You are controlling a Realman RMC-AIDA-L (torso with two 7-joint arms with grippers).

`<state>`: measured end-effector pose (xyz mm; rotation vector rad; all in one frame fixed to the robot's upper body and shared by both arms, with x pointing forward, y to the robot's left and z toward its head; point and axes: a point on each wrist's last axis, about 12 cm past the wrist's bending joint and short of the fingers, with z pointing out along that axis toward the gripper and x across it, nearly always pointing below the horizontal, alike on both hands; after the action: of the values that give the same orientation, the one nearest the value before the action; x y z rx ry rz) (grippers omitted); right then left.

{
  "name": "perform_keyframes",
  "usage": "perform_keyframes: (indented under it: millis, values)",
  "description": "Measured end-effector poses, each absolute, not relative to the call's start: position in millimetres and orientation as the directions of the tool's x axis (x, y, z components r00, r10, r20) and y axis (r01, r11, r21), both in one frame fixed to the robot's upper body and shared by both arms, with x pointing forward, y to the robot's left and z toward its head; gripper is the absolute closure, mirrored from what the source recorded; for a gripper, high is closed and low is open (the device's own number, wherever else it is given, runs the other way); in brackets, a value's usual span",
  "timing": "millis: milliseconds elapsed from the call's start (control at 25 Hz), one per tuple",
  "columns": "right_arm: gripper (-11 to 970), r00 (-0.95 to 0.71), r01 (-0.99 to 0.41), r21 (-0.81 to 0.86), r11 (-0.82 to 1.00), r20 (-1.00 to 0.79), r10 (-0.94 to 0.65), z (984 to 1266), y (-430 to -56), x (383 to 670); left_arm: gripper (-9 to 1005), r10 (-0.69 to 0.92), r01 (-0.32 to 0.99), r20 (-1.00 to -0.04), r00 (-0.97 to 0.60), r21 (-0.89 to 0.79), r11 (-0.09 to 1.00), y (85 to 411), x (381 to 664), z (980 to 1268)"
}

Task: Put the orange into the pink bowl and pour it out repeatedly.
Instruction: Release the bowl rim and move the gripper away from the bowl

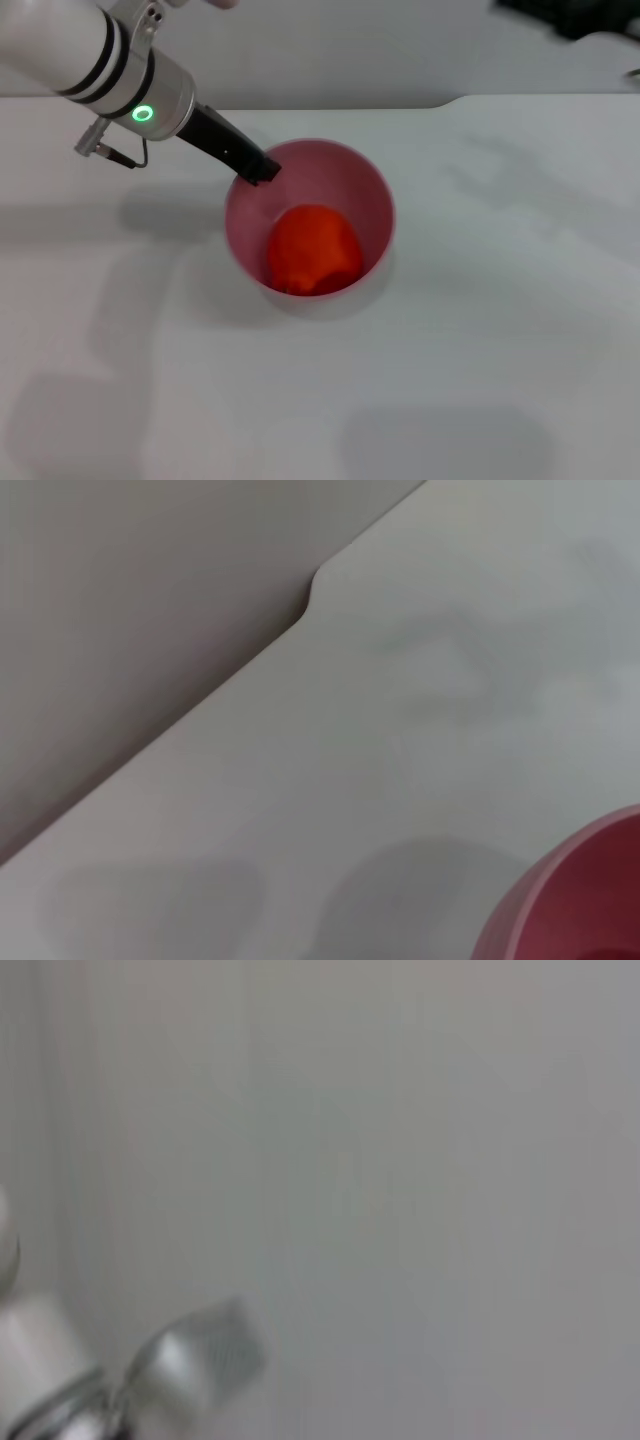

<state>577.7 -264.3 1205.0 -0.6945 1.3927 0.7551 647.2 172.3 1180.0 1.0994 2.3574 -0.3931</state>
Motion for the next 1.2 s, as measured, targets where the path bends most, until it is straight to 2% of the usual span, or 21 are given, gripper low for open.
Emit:
perform_keyframes:
  millis: [80,200,320,560,880,1040,1080,1200]
  values:
    - [322,0.191,-0.757,-0.068,0.650,-0.974,0.120,1198.1,-283.0,565.2,951,0.626,0.769,-0.549,-0.554,-0.049,0.637,174.8,646.5,1177.1]
    - [323,0.377,-0.635,-0.141,0.759,-0.915,0.145,1180.4,-307.2,550.4,951,0.620,0.763,-0.548,-0.561,-0.052,0.645,177.4,646.4,1175.6]
    - [323,0.522,-0.462,-0.181,0.868,-0.847,0.101,1158.6,-326.1,537.9,951,0.616,0.759,-0.549,-0.565,-0.053,0.649,178.1,646.6,1175.2]
    - [325,0.636,-0.148,-0.124,0.981,-0.772,-0.002,1129.6,-348.1,520.4,952,0.598,0.728,-0.536,-0.596,-0.045,0.685,182.7,648.4,1172.9]
    - [327,0.630,-0.115,-0.101,0.988,-0.776,-0.006,1122.4,-350.9,517.3,952,0.576,0.669,-0.450,-0.682,-0.064,0.741,198.1,641.3,1156.3]
    - [327,0.632,-0.119,-0.102,0.988,-0.775,-0.004,1122.9,-349.4,518.7,952,0.576,0.669,-0.450,-0.682,-0.064,0.741,198.1,641.3,1156.3]
    - [326,0.633,-0.121,-0.103,0.987,-0.774,-0.003,1123.4,-349.0,519.2,952,0.575,0.648,-0.403,-0.712,-0.060,0.760,205.2,637.7,1145.6]
    - [326,0.645,-0.129,-0.107,0.986,-0.764,0.001,1125.1,-347.4,519.1,952,0.586,0.651,-0.381,-0.715,-0.058,0.757,205.8,634.0,1139.9]
